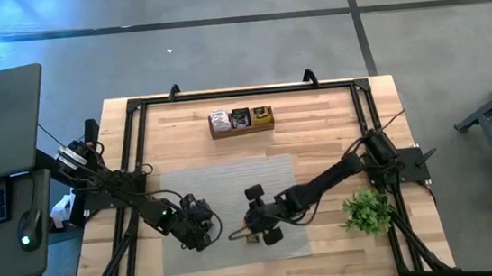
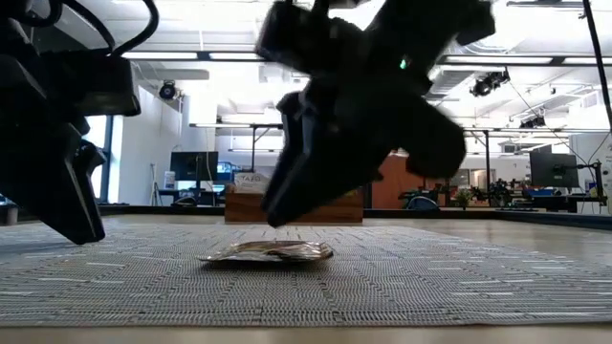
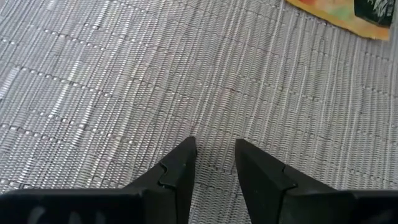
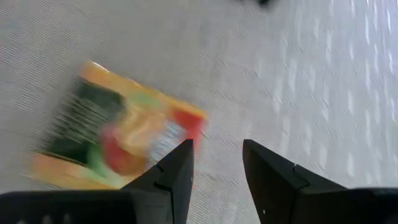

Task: Pick & Place Tea
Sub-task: Put the yellow tea bag into the right section of the wooden organizer

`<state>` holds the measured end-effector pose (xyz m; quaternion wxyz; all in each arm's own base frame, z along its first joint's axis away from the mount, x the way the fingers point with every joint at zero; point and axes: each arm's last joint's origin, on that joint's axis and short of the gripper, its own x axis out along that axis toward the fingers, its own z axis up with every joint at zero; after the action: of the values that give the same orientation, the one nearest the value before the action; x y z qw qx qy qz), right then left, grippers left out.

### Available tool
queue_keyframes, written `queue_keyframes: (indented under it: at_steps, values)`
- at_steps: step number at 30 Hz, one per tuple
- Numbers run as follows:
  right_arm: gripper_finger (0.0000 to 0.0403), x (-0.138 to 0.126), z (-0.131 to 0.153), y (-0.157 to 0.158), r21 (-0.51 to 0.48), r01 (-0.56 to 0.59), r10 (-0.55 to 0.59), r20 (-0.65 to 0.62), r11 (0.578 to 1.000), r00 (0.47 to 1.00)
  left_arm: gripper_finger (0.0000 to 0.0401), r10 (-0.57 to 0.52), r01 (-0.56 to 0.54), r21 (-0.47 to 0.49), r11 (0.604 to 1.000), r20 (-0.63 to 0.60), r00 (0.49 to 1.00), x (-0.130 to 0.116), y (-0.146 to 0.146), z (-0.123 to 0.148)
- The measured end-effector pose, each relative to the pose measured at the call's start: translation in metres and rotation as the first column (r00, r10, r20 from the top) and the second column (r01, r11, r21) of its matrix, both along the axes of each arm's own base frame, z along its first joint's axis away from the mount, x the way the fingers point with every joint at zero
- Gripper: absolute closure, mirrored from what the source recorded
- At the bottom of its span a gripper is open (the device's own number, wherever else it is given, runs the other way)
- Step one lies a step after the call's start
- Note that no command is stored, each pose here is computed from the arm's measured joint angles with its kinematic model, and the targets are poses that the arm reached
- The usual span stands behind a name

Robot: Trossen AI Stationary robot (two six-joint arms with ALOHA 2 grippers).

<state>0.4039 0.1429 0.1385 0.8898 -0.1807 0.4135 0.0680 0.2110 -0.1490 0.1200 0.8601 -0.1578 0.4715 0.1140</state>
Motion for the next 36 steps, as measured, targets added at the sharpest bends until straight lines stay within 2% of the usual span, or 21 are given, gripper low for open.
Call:
queue_keyframes:
  at_steps: [4, 7, 12, 15, 18, 20, 25, 30, 34, 36]
  values:
    - [0.0268, 0.001, -0.003, -0.015, 0.021, 0.074, -0.073, -0.048, 0.997, 0.996, 0.0286, -0.047, 0.047, -0.007, 0.999, 0.001, 0.999, 0.012, -0.01, 0.017]
    - [0.0268, 0.0, 0.0, -0.017, 0.047, 0.067, -0.064, -0.066, 0.997, 0.996, 0.0286, -0.062, 0.064, -0.033, 0.997, 0.063, 0.996, 0.023, -0.019, 0.033]
    - [0.0268, -0.006, 0.018, -0.003, 0.056, -0.08, 0.082, -0.033, 0.995, 0.996, 0.0286, -0.073, 0.075, -0.018, 0.997, 0.105, 0.992, 0.029, -0.022, 0.042]
    - [0.0268, -0.011, 0.017, 0.009, 0.033, -0.228, 0.23, -0.05, 0.973, 0.972, 0.0286, -0.067, 0.067, 0.005, 0.998, 0.097, 0.993, 0.028, -0.021, 0.042]
    - [0.0268, -0.013, 0.008, 0.017, -0.007, -0.311, 0.309, -0.078, 0.95, 0.948, 0.0286, -0.045, 0.044, 0.011, 0.999, 0.09, 0.995, 0.027, -0.02, 0.041]
    - [0.0265, -0.012, -0.001, 0.019, -0.026, -0.307, 0.304, -0.093, 0.951, 0.948, 0.0286, -0.035, 0.034, 0.012, 0.999, 0.084, 0.996, 0.027, -0.019, 0.041]
    - [0.0237, -0.003, -0.006, 0.013, 0.025, -0.271, 0.272, -0.05, 0.962, 0.961, 0.0286, -0.027, 0.026, 0.009, 1.0, 0.085, 0.996, 0.027, -0.019, 0.04]
    - [0.0205, -0.002, -0.01, 0.0, 0.035, -0.246, 0.248, -0.104, 0.969, 0.963, 0.0286, -0.027, 0.026, 0.009, 1.0, 0.086, 0.996, 0.027, -0.019, 0.04]
    - [0.02, -0.004, -0.012, -0.007, 0.045, -0.235, 0.239, -0.154, 0.971, 0.959, 0.0286, -0.027, 0.026, 0.009, 1.0, 0.085, 0.996, 0.027, -0.019, 0.04]
    - [0.0206, -0.004, -0.012, -0.009, 0.04, -0.194, 0.198, -0.165, 0.98, 0.966, 0.0286, -0.027, 0.026, 0.009, 1.0, 0.085, 0.996, 0.027, -0.019, 0.04]
